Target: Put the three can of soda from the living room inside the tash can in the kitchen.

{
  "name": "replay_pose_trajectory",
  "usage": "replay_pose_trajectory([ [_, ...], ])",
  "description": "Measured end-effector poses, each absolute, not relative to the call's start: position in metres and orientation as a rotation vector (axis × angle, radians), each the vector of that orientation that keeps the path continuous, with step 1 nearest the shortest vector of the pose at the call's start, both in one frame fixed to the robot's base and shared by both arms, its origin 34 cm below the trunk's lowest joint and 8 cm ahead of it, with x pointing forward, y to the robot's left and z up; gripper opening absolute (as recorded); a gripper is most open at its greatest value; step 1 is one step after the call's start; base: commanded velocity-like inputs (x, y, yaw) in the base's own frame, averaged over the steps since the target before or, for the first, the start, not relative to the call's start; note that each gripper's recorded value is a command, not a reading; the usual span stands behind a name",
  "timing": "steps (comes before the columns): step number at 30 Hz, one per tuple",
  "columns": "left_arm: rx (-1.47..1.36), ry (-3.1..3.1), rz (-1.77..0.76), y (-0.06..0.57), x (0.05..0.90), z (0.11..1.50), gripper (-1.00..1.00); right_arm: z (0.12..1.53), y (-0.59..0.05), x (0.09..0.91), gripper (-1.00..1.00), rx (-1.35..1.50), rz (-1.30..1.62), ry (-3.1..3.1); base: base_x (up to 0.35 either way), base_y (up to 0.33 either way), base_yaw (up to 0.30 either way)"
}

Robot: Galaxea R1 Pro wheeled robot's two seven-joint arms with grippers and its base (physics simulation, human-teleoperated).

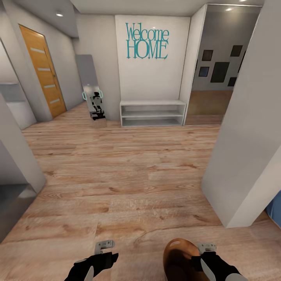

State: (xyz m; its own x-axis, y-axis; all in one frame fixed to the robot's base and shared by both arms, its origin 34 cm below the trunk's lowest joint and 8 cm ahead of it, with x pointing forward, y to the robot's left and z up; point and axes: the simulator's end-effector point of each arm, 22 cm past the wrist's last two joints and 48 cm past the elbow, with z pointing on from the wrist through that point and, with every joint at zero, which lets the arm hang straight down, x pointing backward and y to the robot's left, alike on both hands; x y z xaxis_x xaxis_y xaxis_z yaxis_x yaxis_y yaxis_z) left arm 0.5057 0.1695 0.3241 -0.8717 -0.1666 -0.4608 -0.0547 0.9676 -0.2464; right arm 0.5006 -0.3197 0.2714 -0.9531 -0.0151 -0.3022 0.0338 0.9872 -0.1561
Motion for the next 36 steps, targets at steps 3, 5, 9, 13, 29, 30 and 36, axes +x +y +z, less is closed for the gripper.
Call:
replay_pose_trajectory([
  [3, -0.157, 2.620, -0.309, 0.170, 0.505, 0.322, 1.00, 0.269, -0.320, 0.500, 1.00, 0.014, -0.231, 2.825, 0.000, 0.000, 0.000],
  [5, -0.157, 2.619, -0.310, 0.170, 0.504, 0.318, 1.00, 0.265, -0.321, 0.499, 1.00, 0.014, -0.231, 2.824, 0.000, 0.000, 0.000],
  [9, -0.157, 2.619, -0.310, 0.170, 0.503, 0.311, 1.00, 0.258, -0.321, 0.498, 1.00, 0.014, -0.232, 2.824, 0.000, 0.000, 0.000],
  [13, -0.157, 2.618, -0.310, 0.170, 0.503, 0.312, 1.00, 0.258, -0.322, 0.498, 1.00, 0.014, -0.233, 2.824, 0.000, 0.000, 0.000],
  [29, -0.157, 2.617, -0.309, 0.170, 0.500, 0.298, 1.00, 0.245, -0.323, 0.495, 1.00, 0.014, -0.236, 2.822, 0.000, 0.000, 0.000],
  [30, -0.157, 2.617, -0.309, 0.170, 0.500, 0.298, 1.00, 0.245, -0.323, 0.495, 1.00, 0.014, -0.236, 2.822, 0.000, 0.000, 0.000],
  [36, -0.157, 2.617, -0.310, 0.170, 0.500, 0.299, 1.00, 0.246, -0.324, 0.495, 1.00, 0.015, -0.238, 2.822, 0.000, 0.000, 0.000],
])
